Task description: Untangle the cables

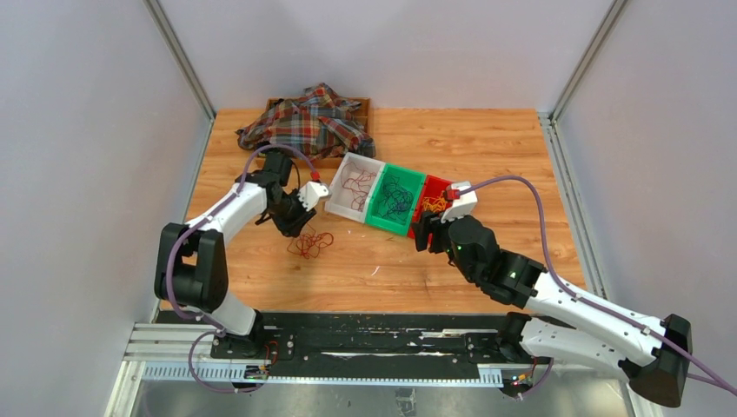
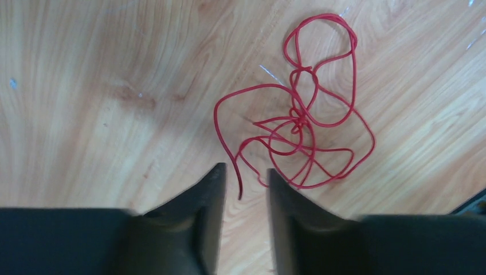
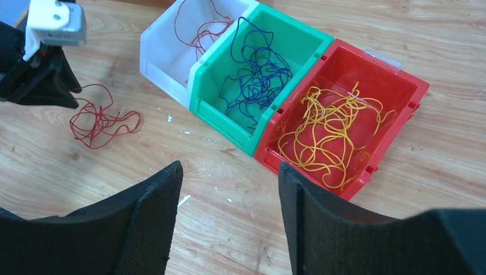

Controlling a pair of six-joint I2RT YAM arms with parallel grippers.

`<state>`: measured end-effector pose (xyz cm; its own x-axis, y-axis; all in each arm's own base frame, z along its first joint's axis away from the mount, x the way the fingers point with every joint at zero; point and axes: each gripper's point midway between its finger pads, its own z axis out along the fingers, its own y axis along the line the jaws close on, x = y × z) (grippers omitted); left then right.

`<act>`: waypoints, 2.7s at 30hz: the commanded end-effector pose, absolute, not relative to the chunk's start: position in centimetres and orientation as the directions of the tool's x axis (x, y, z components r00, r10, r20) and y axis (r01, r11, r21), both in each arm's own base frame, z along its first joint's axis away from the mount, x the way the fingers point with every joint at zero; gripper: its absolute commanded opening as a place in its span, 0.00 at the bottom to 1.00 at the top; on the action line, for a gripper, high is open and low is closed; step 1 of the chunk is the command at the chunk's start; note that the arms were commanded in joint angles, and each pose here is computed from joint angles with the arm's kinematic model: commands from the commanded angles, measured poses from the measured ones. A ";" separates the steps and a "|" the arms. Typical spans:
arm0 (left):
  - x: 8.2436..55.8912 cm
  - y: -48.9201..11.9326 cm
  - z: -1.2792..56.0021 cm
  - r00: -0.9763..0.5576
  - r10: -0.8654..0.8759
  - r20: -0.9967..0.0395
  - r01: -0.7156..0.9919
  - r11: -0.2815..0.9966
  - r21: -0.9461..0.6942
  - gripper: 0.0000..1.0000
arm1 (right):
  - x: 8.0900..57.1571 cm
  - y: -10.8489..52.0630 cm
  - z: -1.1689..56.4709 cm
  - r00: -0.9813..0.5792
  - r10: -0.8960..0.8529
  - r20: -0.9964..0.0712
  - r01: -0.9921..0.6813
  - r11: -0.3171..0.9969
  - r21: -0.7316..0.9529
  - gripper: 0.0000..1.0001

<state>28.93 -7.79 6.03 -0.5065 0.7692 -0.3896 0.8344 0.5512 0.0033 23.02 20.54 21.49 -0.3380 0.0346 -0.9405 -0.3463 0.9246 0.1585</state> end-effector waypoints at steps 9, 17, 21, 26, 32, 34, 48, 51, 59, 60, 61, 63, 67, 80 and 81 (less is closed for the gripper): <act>28.7 -11.3 15.3 -0.490 0.656 -0.575 0.828 0.557 -0.070 0.01 | 23.5 25.5 23.2 -0.288 0.121 -0.950 -0.496 0.830 0.256 0.73; 24.9 -14.0 25.1 -0.401 0.579 -0.710 0.850 0.524 -0.052 0.01 | 23.6 34.8 27.7 -0.187 0.160 -0.969 -0.747 0.617 0.246 0.83; 23.4 -15.1 28.5 -0.350 0.564 -0.748 0.868 0.496 -0.031 0.01 | 23.4 38.1 29.1 -0.147 0.188 -0.971 -0.822 0.523 0.226 0.84; 21.8 -16.6 32.3 -0.268 0.548 -0.792 0.895 0.446 0.006 0.01 | 24.8 40.4 29.5 -0.129 0.193 -0.973 -0.828 0.519 0.213 0.84; 20.9 -18.4 35.5 -0.214 0.498 -0.841 0.915 0.404 0.006 0.01 | 25.1 43.1 28.7 -0.175 0.202 -0.964 -0.848 0.467 0.252 0.80; 20.9 -18.7 36.4 -0.204 0.485 -0.851 0.917 0.400 0.008 0.00 | 25.0 43.8 27.9 -0.193 0.190 -0.963 -0.848 0.462 0.261 0.77; 19.5 -20.2 46.0 -0.070 0.312 -0.948 0.931 0.360 0.050 0.00 | 26.1 44.0 22.0 -0.300 0.143 -0.943 -0.774 0.541 0.328 0.54; 19.7 -19.9 47.9 -0.034 0.290 -0.956 0.918 0.387 0.085 0.00 | 26.0 43.7 19.9 -0.334 0.124 -0.935 -0.758 0.554 0.344 0.51; 19.7 -18.9 53.4 0.091 0.224 -0.970 0.864 0.467 0.188 0.00 | 26.0 42.1 15.1 -0.406 0.108 -0.908 -0.690 0.615 0.382 0.43; 19.7 -18.7 53.8 0.103 0.220 -0.970 0.856 0.476 0.199 0.00 | 25.8 42.1 14.6 -0.416 0.103 -0.904 -0.686 0.616 0.386 0.43; 19.7 -18.5 54.2 0.116 0.218 -0.969 0.848 0.486 0.211 0.00 | 25.7 42.0 14.1 -0.423 0.098 -0.901 -0.685 0.616 0.389 0.43; 19.7 -18.3 54.7 0.135 0.217 -0.967 0.838 0.496 0.228 0.00 | 25.6 41.8 13.2 -0.437 0.090 -0.895 -0.677 0.621 0.394 0.43; 20.3 -17.9 55.2 0.156 0.225 -0.962 0.813 0.523 0.255 0.00 | 25.1 41.2 11.5 -0.467 0.073 -0.881 -0.661 0.634 0.402 0.45; 23.7 -15.7 56.4 0.249 0.298 -0.921 0.660 0.644 0.387 0.00 | 22.3 38.4 14.7 -0.557 0.286 -0.780 -0.649 0.436 0.623 0.71; 23.8 -15.8 56.0 0.245 0.308 -0.919 0.662 0.639 0.390 0.00 | 22.2 38.1 15.5 -0.558 0.305 -0.772 -0.653 0.413 0.635 0.71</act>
<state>23.64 -16.52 53.74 0.1301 0.3051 -0.9434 0.7304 0.6139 0.2993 22.79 38.47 11.02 -0.5464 0.1881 -0.8161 -0.6274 0.5536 0.5476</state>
